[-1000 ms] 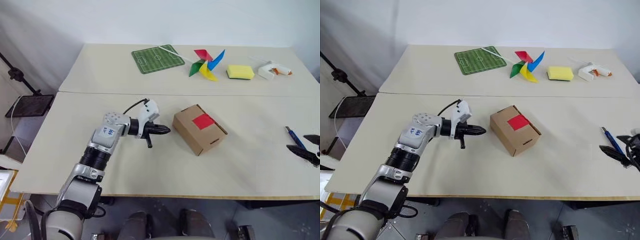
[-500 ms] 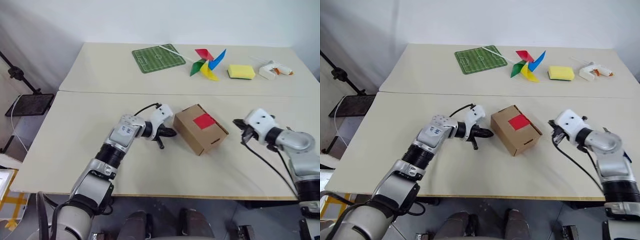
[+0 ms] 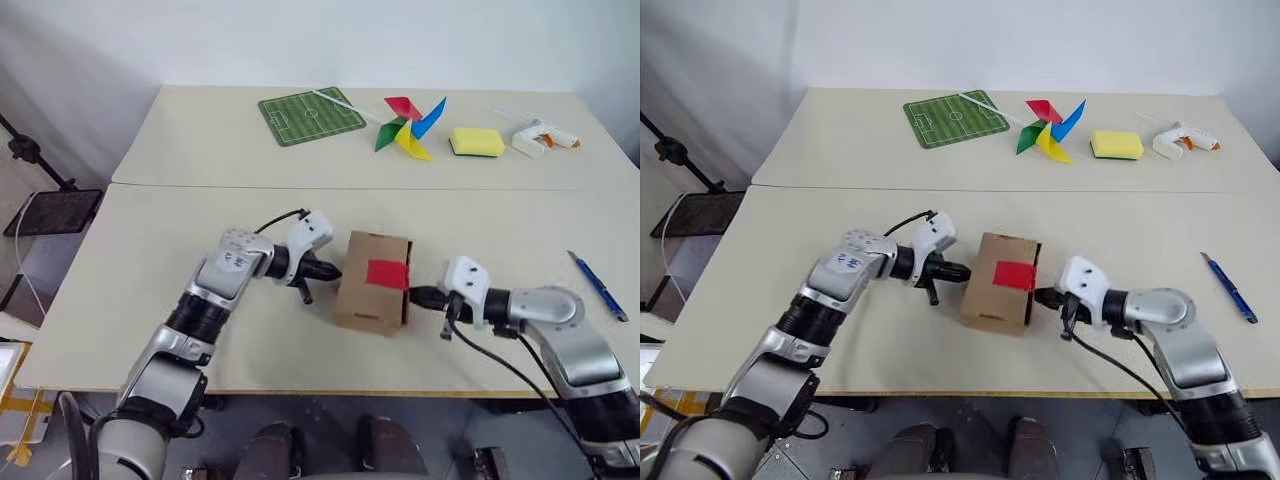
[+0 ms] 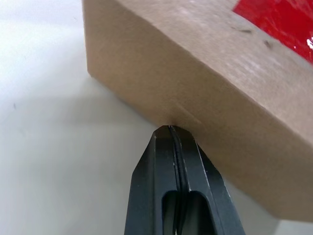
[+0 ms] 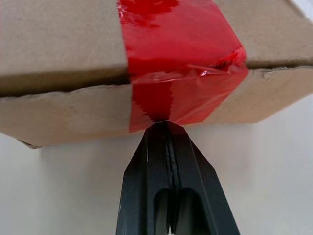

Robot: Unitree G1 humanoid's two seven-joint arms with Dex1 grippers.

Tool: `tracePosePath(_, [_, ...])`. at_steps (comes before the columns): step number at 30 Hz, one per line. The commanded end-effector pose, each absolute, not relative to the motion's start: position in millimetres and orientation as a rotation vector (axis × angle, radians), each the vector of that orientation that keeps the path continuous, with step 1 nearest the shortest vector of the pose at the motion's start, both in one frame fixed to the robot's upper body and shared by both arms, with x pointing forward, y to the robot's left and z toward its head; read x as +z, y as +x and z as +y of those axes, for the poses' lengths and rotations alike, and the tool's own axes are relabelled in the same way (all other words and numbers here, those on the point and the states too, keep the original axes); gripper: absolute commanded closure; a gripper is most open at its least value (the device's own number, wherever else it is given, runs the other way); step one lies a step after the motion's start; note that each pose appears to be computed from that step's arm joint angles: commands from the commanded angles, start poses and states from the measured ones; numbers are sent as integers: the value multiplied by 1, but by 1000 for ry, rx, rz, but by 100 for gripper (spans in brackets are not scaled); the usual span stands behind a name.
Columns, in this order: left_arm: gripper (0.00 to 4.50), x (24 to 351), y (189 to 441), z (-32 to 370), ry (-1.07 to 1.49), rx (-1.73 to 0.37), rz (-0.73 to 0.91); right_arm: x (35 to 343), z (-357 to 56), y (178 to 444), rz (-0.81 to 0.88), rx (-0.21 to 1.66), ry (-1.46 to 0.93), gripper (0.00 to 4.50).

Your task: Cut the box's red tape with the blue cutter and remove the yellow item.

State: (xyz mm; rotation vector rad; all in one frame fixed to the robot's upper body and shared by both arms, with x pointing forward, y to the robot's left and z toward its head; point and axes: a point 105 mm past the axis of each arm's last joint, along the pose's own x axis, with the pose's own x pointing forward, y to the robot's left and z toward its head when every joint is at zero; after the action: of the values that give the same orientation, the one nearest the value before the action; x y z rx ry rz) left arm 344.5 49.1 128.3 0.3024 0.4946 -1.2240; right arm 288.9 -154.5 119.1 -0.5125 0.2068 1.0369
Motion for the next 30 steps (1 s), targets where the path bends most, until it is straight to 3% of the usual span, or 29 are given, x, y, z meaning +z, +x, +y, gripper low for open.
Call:
tracePosePath(1, [450, 139, 318, 43, 310, -1348, 473, 127, -134, 274, 163, 1072, -503, 448])
tracePosePath(9, [450, 124, 295, 52, 324, -1374, 555, 114, -124, 264, 199, 1038, -470, 448])
tracePosePath(13, [450, 122, 299, 61, 390, -1348, 552, 113, -136, 267, 226, 992, -487, 448])
tracePosePath(15, [450, 127, 305, 69, 436, -1334, 533, 123, -148, 263, 273, 949, -362, 448])
tracePosePath(18, [450, 136, 308, 84, 494, -1347, 526, 137, -157, 253, 317, 934, -273, 387])
tracePosePath(23, [450, 171, 305, 101, 497, -1450, 478, 154, -164, 243, 383, 888, -107, 217])
tracePosePath(26, [450, 199, 308, 87, 388, -1505, 350, 162, -164, 247, 388, 846, -6, 114])
tracePosePath(29, [450, 200, 323, 68, 377, -1450, 288, 169, -162, 260, 368, 801, 71, 9])
tracePosePath(30, [450, 197, 326, 62, 393, -1437, 275, 169, -161, 263, 371, 791, 66, 3])
